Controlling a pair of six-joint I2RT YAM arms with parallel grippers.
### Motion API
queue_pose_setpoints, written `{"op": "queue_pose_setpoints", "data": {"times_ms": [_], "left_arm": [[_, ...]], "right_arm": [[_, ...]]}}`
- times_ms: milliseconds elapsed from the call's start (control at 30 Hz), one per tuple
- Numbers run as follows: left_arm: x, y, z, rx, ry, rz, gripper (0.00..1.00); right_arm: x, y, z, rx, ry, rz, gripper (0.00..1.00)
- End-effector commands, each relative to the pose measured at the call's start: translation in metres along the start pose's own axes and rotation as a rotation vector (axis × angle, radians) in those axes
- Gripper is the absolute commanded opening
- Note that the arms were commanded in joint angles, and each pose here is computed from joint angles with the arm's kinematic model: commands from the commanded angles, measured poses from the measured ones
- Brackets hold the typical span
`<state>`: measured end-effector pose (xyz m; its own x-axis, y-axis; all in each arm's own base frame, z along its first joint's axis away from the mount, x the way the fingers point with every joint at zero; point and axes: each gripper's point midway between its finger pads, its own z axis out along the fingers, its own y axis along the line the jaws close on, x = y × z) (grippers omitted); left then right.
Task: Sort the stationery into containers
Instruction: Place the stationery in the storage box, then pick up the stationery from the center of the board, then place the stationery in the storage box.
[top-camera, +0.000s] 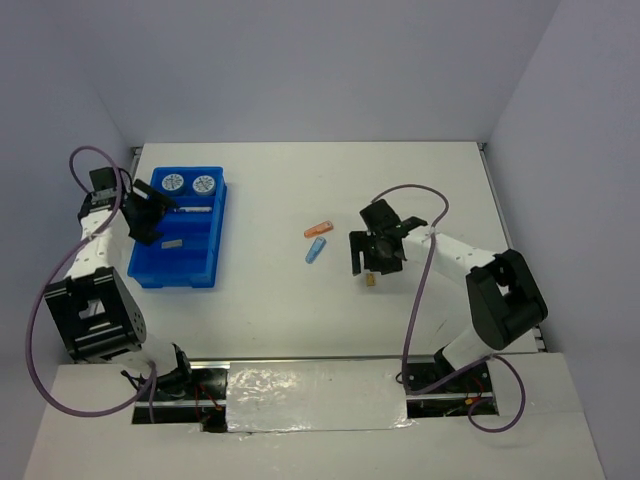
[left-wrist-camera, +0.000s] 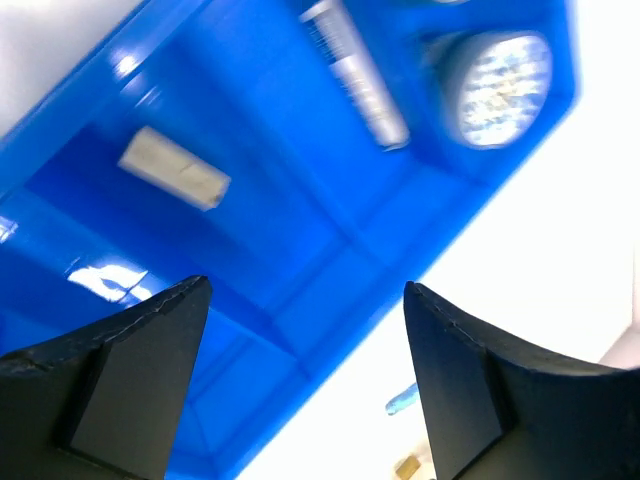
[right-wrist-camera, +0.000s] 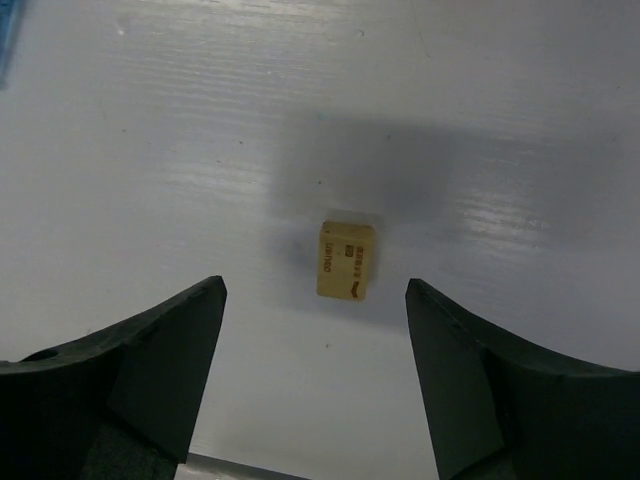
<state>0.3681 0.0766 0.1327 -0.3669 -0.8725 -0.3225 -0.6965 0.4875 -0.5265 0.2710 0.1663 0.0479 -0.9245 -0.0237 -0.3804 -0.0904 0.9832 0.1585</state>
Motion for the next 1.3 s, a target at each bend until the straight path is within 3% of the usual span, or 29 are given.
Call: {"op": "queue_pose_setpoints", "data": {"times_ms": [0, 167, 200, 300, 467, 500, 567, 600, 700, 800, 900, 1067, 1200, 1267], "left_arm": [[-0.020, -0.039, -0.045, 0.110, -0.055, 0.129, 0.92], [-0.011, -0.063, -0.077, 0.183, -0.047, 0.218, 0.92], [-0.005, -0.068, -0.084, 0.193, -0.048, 0.249, 0.92], [0.005, -0.072, -0.092, 0.199, -0.046, 0.284, 0.93], [0.041, -0.082, -0.093, 0.276, 0.052, 0.353, 0.94], [0.053, -0.086, -0.092, 0.304, 0.088, 0.369, 0.94], [0.093, -0.108, -0.099, 0.409, 0.200, 0.433, 0.94], [0.110, -0.114, -0.099, 0.441, 0.256, 0.448, 0.95], [0.178, -0.142, -0.120, 0.601, 0.476, 0.471, 0.94], [0.229, -0.160, -0.149, 0.695, 0.630, 0.470, 0.94], [0.256, -0.169, -0.168, 0.742, 0.728, 0.491, 0.94], [0.284, -0.176, -0.191, 0.817, 0.828, 0.481, 0.93], [0.279, -0.177, -0.193, 0.817, 0.760, 0.477, 0.93], [0.281, -0.178, -0.193, 0.822, 0.782, 0.469, 0.94]], "right_arm": [[0.002, -0.006, 0.008, 0.038, 0.000, 0.008, 0.79], [0.013, -0.009, 0.030, 0.060, 0.043, 0.000, 0.65], [0.014, -0.011, 0.034, 0.084, 0.051, -0.007, 0.56], [0.017, -0.007, 0.034, 0.101, 0.060, -0.035, 0.53], [0.012, 0.007, 0.030, 0.077, 0.037, -0.059, 0.20], [0.002, 0.025, 0.020, -0.013, -0.007, -0.074, 0.19], [-0.002, 0.060, 0.003, -0.175, -0.058, -0.161, 0.19], [-0.016, 0.095, -0.025, -0.355, -0.142, -0.207, 0.20], [-0.027, 0.144, -0.081, -0.628, -0.288, -0.332, 0.21], [-0.036, 0.165, -0.118, -0.760, -0.371, -0.426, 0.21], [-0.041, 0.175, -0.138, -0.813, -0.401, -0.474, 0.21], [-0.055, 0.185, -0.164, -0.856, -0.458, -0.459, 0.22], [-0.061, 0.195, -0.178, -0.917, -0.484, -0.438, 0.23], [-0.062, 0.203, -0.192, -0.976, -0.518, -0.451, 0.23]]}}
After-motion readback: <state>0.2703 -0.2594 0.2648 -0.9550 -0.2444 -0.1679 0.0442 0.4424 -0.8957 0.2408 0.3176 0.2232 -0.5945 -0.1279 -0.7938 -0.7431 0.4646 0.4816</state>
